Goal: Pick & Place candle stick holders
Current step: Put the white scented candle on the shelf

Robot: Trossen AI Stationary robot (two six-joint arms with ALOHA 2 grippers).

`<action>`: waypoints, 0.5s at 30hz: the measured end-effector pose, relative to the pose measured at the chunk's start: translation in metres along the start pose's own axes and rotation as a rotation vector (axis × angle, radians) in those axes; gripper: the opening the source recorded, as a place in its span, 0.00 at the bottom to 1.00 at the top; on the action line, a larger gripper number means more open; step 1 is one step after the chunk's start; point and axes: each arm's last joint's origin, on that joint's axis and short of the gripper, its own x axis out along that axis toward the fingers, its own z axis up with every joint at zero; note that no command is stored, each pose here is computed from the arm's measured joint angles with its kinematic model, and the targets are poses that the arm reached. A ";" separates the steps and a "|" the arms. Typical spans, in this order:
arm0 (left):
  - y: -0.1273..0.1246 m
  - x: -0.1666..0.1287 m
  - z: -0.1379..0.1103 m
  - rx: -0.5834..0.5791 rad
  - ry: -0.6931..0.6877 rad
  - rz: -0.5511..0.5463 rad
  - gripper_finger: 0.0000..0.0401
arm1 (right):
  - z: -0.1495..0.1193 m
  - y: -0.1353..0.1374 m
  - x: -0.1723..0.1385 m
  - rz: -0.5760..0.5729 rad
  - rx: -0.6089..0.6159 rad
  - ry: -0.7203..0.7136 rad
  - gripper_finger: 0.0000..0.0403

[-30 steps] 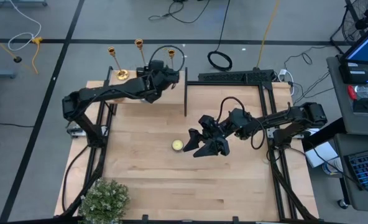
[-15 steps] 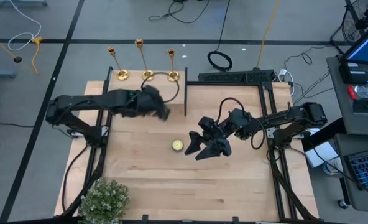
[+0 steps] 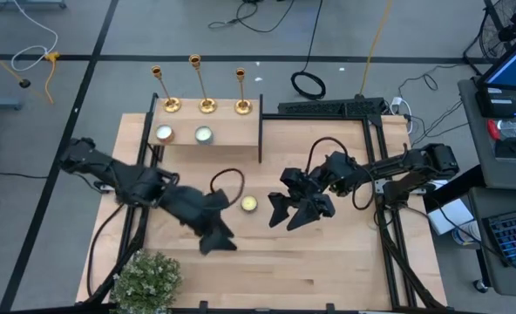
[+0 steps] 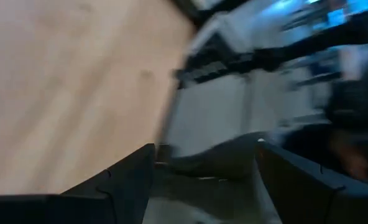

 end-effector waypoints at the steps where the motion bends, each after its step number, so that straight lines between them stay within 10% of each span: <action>1: -0.007 0.000 -0.003 -0.009 -0.007 -0.045 0.71 | 0.000 0.001 0.001 0.011 0.018 -0.002 0.66; 15: -0.052 -0.009 -0.055 -0.040 0.087 -0.276 0.71 | 0.003 0.003 0.004 -0.075 -0.107 -0.244 0.66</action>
